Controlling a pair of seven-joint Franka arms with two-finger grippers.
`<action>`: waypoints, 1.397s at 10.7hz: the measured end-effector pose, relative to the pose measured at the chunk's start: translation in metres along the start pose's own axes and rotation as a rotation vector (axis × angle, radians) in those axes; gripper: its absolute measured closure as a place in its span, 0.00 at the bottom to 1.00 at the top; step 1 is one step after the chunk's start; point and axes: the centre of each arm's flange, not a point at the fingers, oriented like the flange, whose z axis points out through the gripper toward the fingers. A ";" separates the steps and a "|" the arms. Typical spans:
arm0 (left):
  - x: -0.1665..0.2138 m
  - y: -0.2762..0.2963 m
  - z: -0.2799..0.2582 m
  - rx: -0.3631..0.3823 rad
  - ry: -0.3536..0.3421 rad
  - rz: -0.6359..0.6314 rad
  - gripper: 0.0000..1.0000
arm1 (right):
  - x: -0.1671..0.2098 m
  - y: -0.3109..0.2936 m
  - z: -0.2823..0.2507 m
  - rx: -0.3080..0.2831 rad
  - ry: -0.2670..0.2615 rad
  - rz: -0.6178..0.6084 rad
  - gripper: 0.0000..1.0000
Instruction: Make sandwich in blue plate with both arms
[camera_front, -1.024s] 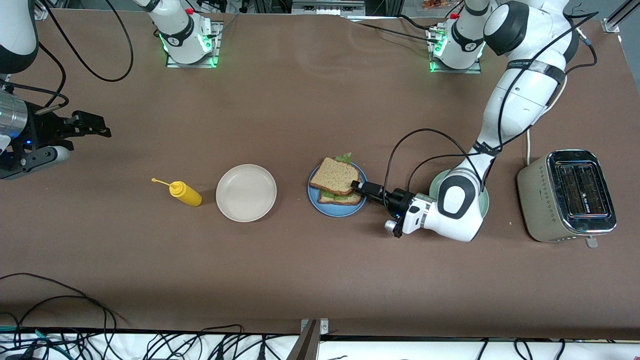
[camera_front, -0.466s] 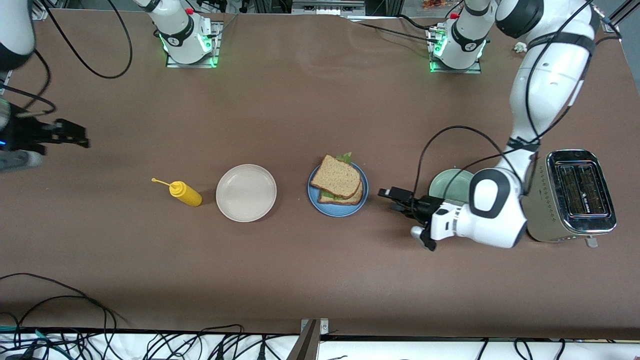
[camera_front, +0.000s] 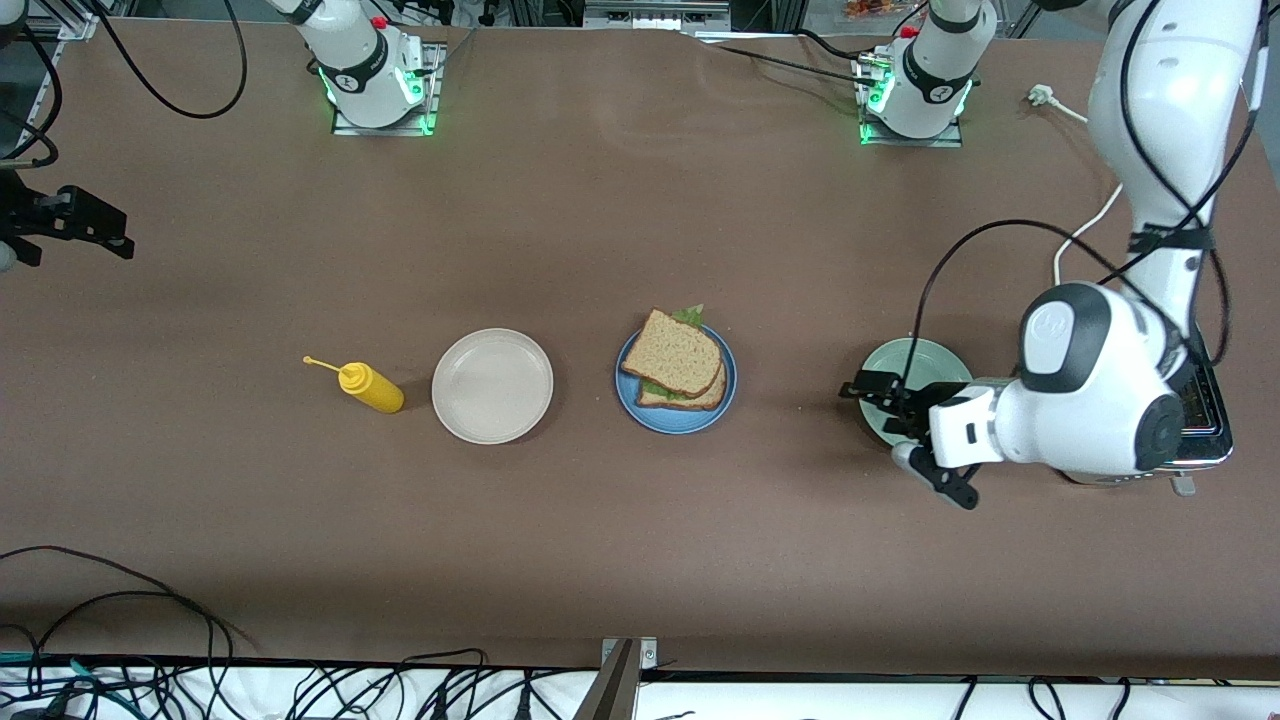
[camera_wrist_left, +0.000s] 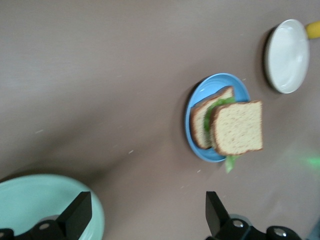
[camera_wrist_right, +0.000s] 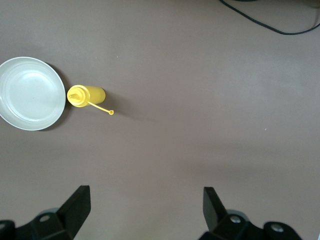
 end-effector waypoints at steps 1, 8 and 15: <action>-0.008 0.006 -0.025 0.079 -0.010 -0.006 0.00 | 0.000 0.000 0.002 -0.001 -0.002 0.001 0.00; -0.090 0.106 -0.191 0.517 0.018 -0.110 0.00 | -0.001 0.000 0.005 -0.001 -0.010 0.001 0.00; -0.177 0.137 -0.212 0.545 0.026 -0.179 0.00 | -0.005 0.002 0.007 0.053 -0.027 0.008 0.00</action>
